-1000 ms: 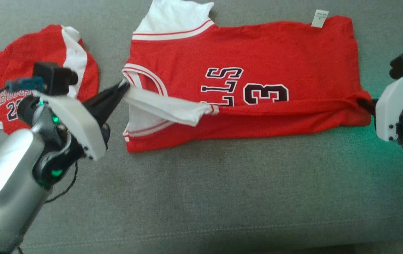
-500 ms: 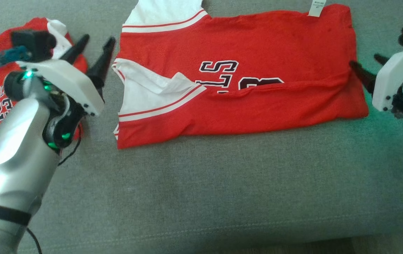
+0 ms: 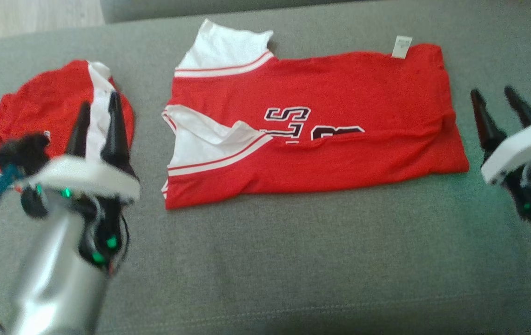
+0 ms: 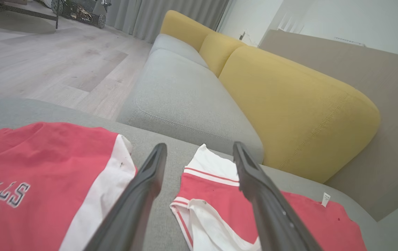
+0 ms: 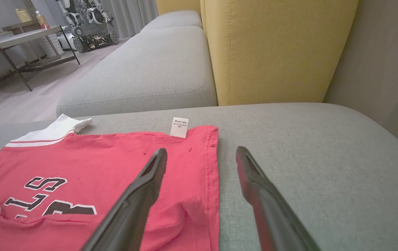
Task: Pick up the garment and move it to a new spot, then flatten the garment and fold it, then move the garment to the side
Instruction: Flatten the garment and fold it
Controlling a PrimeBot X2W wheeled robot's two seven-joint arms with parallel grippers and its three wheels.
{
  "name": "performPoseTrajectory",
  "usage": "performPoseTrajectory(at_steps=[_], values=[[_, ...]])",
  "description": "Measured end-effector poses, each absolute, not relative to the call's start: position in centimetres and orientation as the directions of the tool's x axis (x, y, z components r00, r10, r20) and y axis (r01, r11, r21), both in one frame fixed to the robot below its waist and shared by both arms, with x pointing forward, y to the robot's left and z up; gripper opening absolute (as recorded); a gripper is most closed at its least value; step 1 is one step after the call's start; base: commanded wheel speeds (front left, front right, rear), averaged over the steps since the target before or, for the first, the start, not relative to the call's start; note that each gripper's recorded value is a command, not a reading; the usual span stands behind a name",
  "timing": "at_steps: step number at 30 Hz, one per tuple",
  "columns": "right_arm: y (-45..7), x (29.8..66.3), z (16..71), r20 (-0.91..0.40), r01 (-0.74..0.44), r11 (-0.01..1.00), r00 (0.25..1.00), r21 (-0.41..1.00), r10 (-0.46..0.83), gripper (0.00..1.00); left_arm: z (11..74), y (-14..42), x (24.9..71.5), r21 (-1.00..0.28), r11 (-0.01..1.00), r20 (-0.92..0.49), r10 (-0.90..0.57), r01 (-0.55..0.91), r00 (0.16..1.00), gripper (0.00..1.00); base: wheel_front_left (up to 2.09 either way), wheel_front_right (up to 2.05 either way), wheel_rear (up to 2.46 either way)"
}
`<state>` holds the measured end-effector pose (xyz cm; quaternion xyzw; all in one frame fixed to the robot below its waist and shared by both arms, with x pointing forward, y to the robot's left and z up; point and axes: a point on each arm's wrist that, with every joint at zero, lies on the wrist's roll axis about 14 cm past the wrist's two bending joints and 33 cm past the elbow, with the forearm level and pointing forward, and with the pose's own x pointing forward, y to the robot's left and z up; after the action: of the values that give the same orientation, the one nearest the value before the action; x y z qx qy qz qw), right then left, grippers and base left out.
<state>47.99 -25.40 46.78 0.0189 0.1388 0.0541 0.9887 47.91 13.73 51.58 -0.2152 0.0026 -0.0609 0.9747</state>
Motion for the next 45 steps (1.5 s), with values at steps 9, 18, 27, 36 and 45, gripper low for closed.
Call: performPoseTrajectory(at_steps=[9,18,27,36,45], values=[[-25.5,44.8,50.3,-0.065,-0.054,0.995,0.996,0.089,0.060,1.00,47.3,11.3,40.7,-0.392,0.914,-0.049,-0.133,0.104,0.990,1.00,0.00,0.00,0.00],[-23.8,39.3,47.2,-0.073,0.000,0.995,0.997,0.101,0.007,1.00,44.1,9.9,40.1,-0.314,0.941,-0.138,-0.181,0.130,0.974,1.00,0.00,0.00,0.00],[-24.5,38.7,48.3,-0.036,0.037,0.995,0.999,0.088,-0.034,1.00,41.5,9.0,41.4,-0.208,0.967,-0.225,-0.192,0.145,0.955,1.00,0.00,0.00,0.00],[-25.0,38.5,48.1,-0.043,0.065,0.994,0.997,0.090,-0.061,1.00,36.8,9.1,42.3,-0.094,0.986,-0.394,-0.163,0.137,0.905,1.00,0.00,0.00,0.00],[-25.6,38.4,46.7,-0.106,0.092,0.992,0.991,0.085,-0.083,1.00,36.5,7.9,43.5,-0.092,0.974,-0.420,-0.225,0.205,0.879,0.00,0.00,0.00,0.00]])
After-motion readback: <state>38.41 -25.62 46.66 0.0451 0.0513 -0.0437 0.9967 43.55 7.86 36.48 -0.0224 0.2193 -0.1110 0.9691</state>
